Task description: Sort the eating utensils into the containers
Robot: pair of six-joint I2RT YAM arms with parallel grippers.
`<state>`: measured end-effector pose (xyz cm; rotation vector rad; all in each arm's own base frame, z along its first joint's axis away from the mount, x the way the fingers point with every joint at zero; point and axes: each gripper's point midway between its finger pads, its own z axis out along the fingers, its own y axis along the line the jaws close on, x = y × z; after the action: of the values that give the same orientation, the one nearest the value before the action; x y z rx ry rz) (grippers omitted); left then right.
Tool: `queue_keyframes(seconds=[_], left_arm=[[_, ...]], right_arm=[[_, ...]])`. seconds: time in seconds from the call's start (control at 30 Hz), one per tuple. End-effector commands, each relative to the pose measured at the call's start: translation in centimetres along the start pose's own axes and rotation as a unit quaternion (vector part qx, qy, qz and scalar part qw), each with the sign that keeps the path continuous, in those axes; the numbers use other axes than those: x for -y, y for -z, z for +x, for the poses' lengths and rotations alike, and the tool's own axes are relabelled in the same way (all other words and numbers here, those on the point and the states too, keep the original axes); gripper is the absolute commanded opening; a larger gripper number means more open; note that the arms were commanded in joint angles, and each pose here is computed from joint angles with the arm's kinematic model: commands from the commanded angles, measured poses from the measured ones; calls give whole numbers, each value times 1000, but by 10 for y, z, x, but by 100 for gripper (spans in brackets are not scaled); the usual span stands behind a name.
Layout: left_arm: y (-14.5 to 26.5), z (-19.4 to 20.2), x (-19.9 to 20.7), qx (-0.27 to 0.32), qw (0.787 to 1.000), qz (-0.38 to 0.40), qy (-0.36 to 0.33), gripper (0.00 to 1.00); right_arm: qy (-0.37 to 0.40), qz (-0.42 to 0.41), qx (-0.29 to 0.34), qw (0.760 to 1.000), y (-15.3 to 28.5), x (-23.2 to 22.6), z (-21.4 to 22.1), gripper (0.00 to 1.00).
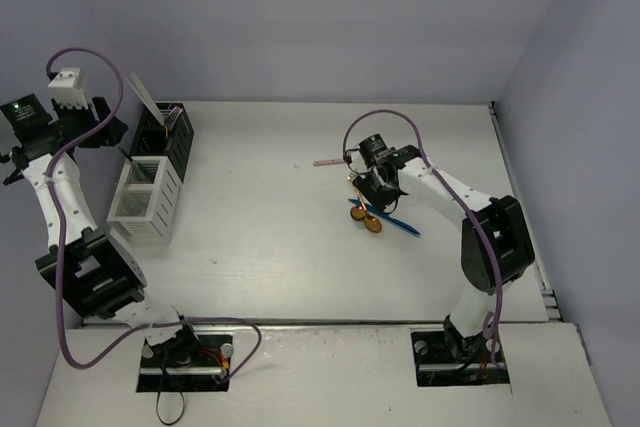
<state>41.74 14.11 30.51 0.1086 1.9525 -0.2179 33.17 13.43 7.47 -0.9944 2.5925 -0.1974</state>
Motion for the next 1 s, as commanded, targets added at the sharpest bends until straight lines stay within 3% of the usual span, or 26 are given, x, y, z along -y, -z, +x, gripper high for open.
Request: queue_keyframes(seconds=[0.0,0.43,0.73,0.87,0.97], left_arm=[[34,-57,49,73,989,17,-125,57],[32,-40,76,66,983,41,-166,58],[32,-37,76,73,981,36,-174,58],[31,-36,75,74,982,34,-173,58],[30,-36,76,75,982,37,-169,58]], right_arm=[[45,13,-60,997,-17,7,25,40],[122,-49,-139,982,-68,-9,45,35],[164,-144,-189,958,-89,-40,77,21],[158,-170,-203,951,-93,-45,85,2],[147,-169,-205,953,-91,-39,87,0]])
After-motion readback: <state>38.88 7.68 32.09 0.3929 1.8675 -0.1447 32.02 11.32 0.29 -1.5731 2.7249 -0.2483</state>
